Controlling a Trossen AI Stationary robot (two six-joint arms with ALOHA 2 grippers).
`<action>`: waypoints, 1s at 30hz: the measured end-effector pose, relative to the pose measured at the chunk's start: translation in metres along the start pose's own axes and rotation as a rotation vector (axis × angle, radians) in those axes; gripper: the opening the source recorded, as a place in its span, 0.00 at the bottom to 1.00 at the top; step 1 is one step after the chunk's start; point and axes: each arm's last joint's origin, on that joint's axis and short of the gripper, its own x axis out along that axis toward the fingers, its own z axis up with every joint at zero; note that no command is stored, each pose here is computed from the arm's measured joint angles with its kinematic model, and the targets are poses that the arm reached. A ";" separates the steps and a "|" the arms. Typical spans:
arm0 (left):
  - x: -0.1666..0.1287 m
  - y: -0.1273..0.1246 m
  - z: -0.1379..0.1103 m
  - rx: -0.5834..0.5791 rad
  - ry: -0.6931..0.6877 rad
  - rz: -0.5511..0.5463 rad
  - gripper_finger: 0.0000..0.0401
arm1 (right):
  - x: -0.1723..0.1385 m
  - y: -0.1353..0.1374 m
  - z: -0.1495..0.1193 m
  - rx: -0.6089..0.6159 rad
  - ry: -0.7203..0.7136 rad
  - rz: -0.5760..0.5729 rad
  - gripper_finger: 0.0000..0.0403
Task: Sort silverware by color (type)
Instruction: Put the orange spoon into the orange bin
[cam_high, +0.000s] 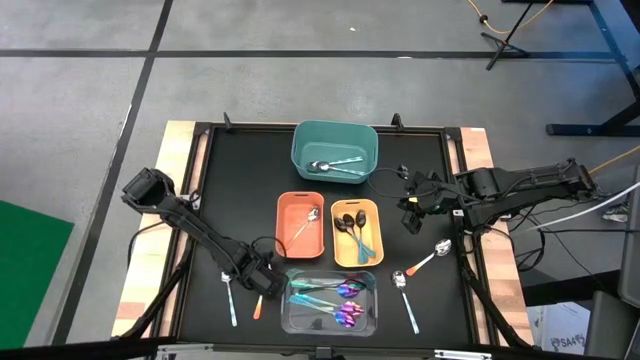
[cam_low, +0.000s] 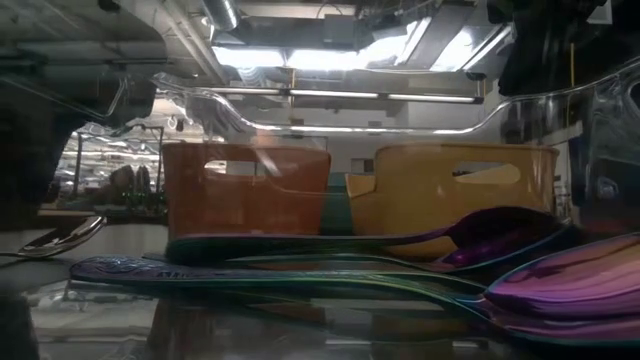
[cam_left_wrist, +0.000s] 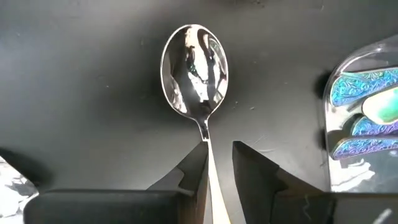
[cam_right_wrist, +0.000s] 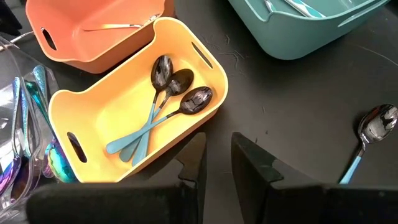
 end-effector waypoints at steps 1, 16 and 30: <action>0.000 0.000 0.000 0.000 0.005 0.001 0.17 | 0.000 0.000 0.000 0.000 0.000 0.000 0.16; -0.012 0.010 -0.009 0.008 0.002 0.033 0.17 | 0.000 0.000 0.000 0.000 0.000 0.000 0.16; -0.007 0.018 -0.016 -0.087 -0.066 0.062 0.17 | 0.000 0.000 0.000 0.000 0.000 0.000 0.16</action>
